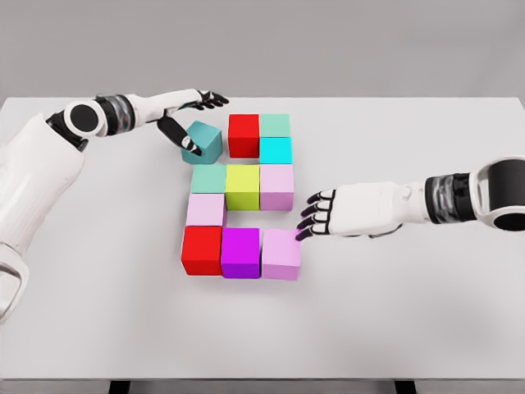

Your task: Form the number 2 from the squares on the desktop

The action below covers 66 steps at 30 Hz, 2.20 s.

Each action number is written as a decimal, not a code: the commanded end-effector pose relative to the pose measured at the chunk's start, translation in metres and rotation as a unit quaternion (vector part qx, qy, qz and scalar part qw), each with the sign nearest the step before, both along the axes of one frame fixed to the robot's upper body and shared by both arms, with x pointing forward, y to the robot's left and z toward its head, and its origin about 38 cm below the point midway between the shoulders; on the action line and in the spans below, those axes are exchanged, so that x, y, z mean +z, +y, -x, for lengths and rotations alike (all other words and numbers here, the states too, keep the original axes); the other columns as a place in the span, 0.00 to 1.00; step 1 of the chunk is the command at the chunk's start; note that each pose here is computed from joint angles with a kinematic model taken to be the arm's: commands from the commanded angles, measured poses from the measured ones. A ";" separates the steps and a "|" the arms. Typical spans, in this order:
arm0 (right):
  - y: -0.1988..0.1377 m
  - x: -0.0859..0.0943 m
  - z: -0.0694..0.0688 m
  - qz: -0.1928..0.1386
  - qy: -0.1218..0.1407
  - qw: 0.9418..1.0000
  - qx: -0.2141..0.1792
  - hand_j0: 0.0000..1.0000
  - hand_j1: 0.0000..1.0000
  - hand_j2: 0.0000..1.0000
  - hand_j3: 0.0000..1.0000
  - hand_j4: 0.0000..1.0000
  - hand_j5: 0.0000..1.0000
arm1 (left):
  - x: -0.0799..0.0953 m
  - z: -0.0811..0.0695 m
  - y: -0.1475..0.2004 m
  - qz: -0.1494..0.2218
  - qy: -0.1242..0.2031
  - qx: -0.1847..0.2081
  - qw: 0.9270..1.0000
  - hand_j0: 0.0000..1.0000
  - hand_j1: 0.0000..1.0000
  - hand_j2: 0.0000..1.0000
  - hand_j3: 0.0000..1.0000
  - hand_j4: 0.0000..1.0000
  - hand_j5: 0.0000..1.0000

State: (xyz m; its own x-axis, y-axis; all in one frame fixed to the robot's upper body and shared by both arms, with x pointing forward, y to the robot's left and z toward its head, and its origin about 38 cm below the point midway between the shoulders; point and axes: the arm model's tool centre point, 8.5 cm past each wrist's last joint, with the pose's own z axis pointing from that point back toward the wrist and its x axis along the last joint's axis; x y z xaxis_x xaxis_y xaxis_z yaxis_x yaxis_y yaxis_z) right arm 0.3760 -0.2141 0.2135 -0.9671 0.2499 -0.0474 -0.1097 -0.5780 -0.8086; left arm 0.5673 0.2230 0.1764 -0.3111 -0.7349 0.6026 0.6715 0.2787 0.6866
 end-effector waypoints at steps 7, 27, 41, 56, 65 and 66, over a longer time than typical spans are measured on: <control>-0.053 0.036 -0.032 -0.117 0.067 0.986 -0.103 1.00 1.00 1.00 1.00 1.00 1.00 | 0.007 -0.002 -0.012 0.036 -0.012 -0.008 0.999 1.00 1.00 1.00 1.00 1.00 1.00; -0.069 0.039 -0.036 -0.130 0.077 0.980 -0.126 1.00 1.00 1.00 1.00 1.00 1.00 | -0.012 -0.002 -0.013 0.034 0.013 0.004 0.999 1.00 1.00 1.00 1.00 1.00 1.00; -0.069 0.039 -0.036 -0.129 0.077 0.981 -0.126 1.00 1.00 1.00 1.00 1.00 1.00 | -0.009 -0.004 -0.015 0.030 0.011 0.001 0.999 1.00 1.00 1.00 1.00 1.00 1.00; -0.068 0.039 -0.035 -0.129 0.077 0.981 -0.125 1.00 1.00 1.00 1.00 1.00 1.00 | -0.007 -0.006 -0.026 0.003 0.001 -0.013 1.000 1.00 1.00 1.00 1.00 1.00 1.00; -0.067 0.039 -0.035 -0.129 0.077 0.981 -0.124 1.00 1.00 1.00 1.00 1.00 1.00 | -0.005 -0.009 -0.025 0.002 -0.010 0.000 1.000 1.00 1.00 1.00 1.00 1.00 1.00; -0.068 0.039 -0.036 -0.129 0.077 0.981 -0.125 1.00 1.00 1.00 1.00 1.00 1.00 | -0.006 -0.009 -0.024 0.002 -0.010 0.001 1.000 1.00 1.00 1.00 1.00 1.00 1.00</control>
State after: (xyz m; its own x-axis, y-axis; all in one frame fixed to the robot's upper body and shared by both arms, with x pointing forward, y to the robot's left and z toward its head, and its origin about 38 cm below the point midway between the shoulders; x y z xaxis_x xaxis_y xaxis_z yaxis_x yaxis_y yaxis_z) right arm 0.4114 -0.2815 0.2516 -0.8668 0.4627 0.1859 -0.3511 -0.3017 -0.8864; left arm 0.5763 0.1984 0.1705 -0.3255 -0.7349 0.5949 0.6598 0.2742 0.6997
